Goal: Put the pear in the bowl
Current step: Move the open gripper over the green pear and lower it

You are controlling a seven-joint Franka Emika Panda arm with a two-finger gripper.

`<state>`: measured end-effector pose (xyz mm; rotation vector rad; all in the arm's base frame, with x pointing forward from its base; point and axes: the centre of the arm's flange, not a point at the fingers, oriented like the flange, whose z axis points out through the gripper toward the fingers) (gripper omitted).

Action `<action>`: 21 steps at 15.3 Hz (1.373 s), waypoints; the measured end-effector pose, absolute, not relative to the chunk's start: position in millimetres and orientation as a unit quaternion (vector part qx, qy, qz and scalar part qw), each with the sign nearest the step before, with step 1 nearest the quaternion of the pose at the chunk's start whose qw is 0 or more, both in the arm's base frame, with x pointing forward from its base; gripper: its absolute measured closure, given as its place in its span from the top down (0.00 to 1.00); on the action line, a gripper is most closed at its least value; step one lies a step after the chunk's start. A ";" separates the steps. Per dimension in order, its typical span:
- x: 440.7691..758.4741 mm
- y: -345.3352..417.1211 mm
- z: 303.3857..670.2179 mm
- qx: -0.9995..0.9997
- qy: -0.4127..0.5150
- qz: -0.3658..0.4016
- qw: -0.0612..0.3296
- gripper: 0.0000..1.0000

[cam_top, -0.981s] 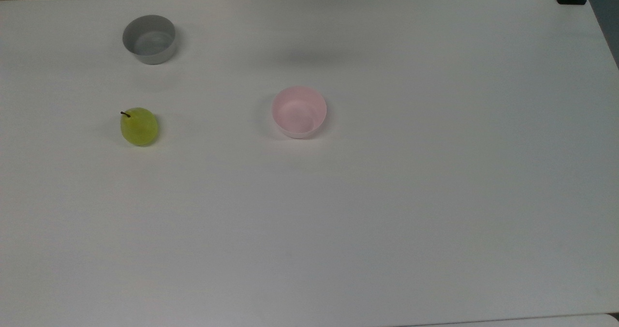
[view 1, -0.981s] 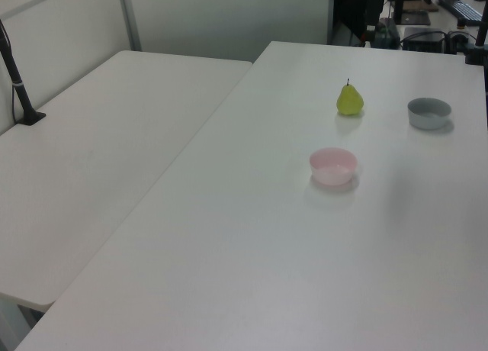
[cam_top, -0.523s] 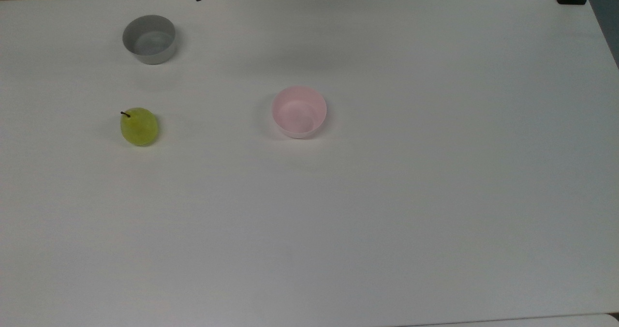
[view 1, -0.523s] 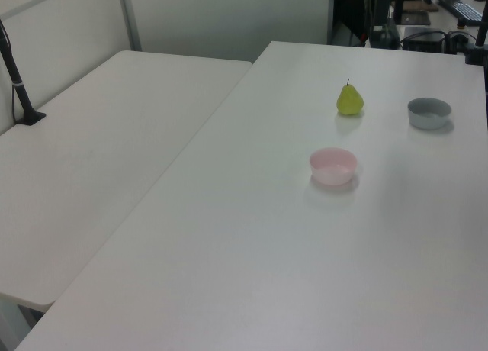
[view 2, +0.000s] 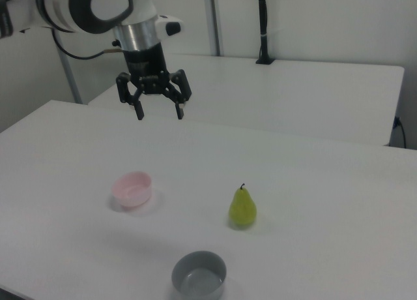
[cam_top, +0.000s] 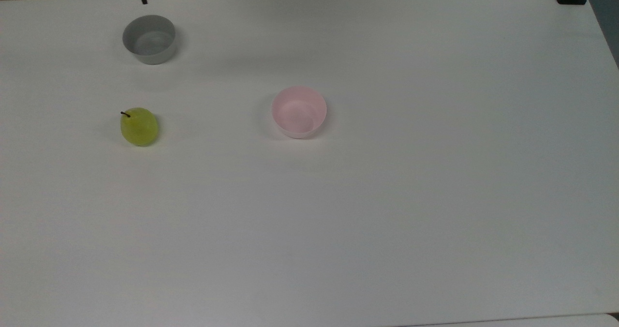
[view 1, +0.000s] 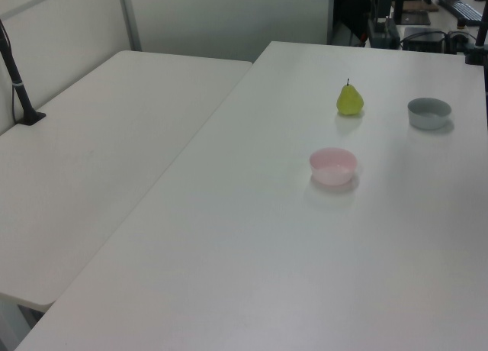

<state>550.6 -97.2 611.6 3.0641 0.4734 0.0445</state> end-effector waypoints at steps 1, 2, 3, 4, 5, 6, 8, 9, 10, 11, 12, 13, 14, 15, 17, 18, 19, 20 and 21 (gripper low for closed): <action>553.6 -109.2 604.2 0.989 0.145 0.008 0.020 1.00; 557.0 -115.1 599.2 0.990 0.141 0.007 0.020 1.00; 562.8 -120.1 594.5 0.990 0.138 0.013 0.024 1.00; 568.7 -125.1 589.6 0.991 0.133 0.020 0.027 1.00; 573.2 -131.7 584.2 0.992 0.120 0.024 0.030 1.00; 577.2 -141.1 577.1 0.994 0.105 0.026 0.033 1.00; 583.9 -161.1 561.9 0.996 0.081 0.028 0.038 1.00; 586.9 -169.7 553.1 0.996 0.070 0.026 0.040 1.00; 590.2 -176.7 544.0 0.997 0.056 0.023 0.042 1.00; 594.1 -181.5 534.5 0.998 0.042 0.021 0.043 1.00; 600.4 -185.7 520.1 0.999 0.024 0.019 0.045 1.00; 603.9 -187.8 510.7 0.999 0.013 0.015 0.046 1.00; 607.3 -190.6 500.5 0.999 0.002 0.011 0.046 1.00; 610.7 -194.1 490.4 0.999 -0.006 0.010 0.048 1.00; 618.1 -201.6 467.4 0.999 -0.017 0.007 0.051 1.00; 621.5 -203.8 455.6 0.998 -0.018 0.004 0.053 1.00; 624.6 -205.7 443.7 0.998 -0.021 0.002 0.054 1.00; 628.5 -210.1 427.6 0.998 -0.024 0.002 0.057 1.00; 630.9 -213.2 415.6 0.998 -0.025 0.001 0.059 1.00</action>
